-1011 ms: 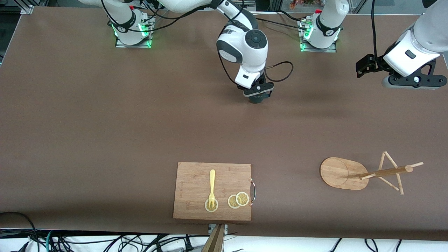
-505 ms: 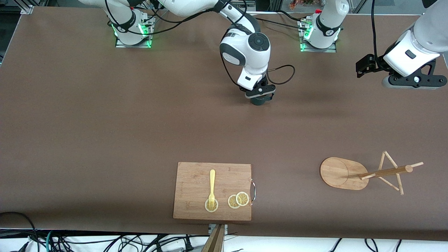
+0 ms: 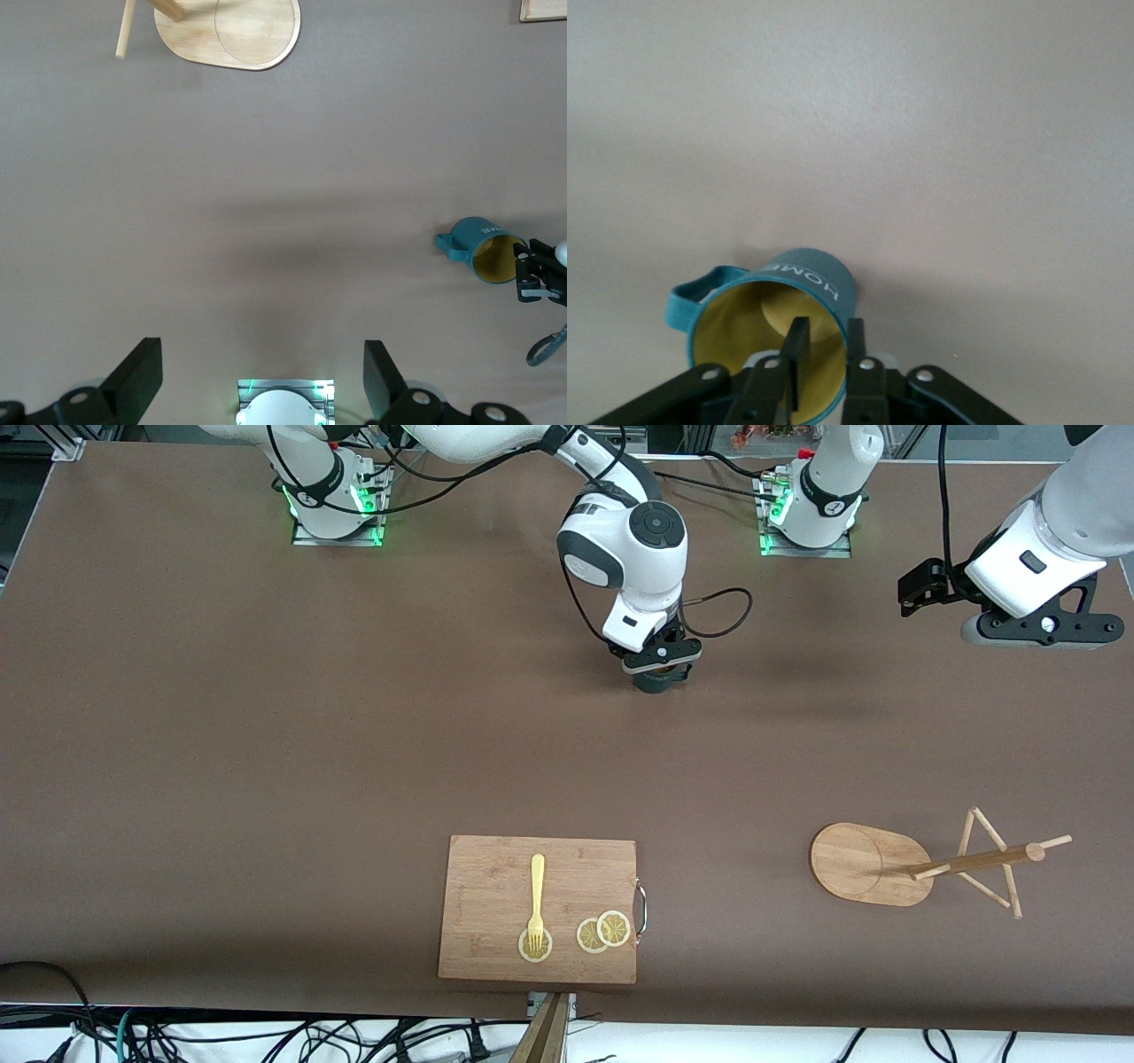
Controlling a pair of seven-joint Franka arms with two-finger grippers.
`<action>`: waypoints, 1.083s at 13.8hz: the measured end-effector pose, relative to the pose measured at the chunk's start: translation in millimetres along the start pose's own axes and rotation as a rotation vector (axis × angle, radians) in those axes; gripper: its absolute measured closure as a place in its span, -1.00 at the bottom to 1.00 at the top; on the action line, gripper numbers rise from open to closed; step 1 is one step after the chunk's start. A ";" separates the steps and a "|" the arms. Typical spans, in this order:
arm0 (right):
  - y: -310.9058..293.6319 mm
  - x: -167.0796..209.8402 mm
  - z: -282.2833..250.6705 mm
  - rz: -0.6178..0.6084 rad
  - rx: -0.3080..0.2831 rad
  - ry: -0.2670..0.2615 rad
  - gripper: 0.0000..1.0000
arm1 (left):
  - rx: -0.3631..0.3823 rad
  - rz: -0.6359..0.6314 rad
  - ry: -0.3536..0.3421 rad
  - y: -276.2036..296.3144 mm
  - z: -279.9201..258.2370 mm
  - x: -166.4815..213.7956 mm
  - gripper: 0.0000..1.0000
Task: Pass cup and hang on rack
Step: 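Carry the mug toward the table middle with the right gripper, then set the mug down and withdraw the right gripper while the left gripper approaches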
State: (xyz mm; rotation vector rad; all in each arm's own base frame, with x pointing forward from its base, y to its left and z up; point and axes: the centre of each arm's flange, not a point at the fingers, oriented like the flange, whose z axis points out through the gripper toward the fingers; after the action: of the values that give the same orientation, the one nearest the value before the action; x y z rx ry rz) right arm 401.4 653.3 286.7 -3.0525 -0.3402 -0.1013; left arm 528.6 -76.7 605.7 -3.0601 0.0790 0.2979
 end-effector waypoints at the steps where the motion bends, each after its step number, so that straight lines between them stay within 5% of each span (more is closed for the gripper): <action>1: 0.7 2.4 -12.2 0.003 -0.002 0.004 0.44 | -0.001 0.010 -0.013 1.7 1.2 -1.4 -1.00; 6: 63.8 56.2 -131.7 0.090 0.026 0.030 0.19 | -0.038 0.228 -0.073 7.7 14.8 2.0 -1.00; 11: 201.2 121.9 -215.0 0.002 0.045 0.013 -0.15 | -0.124 0.545 -0.113 7.9 34.5 10.5 -1.00; 15: 305.6 143.6 -255.1 0.032 0.024 -0.035 -0.82 | -0.299 0.763 -0.120 -32.7 79.9 26.9 -1.00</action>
State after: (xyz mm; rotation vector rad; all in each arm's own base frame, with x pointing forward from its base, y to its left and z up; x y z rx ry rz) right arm 594.2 367.9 532.6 -3.0379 -0.2931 -0.0412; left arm 541.6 -39.7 524.3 -3.1312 1.3080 0.5651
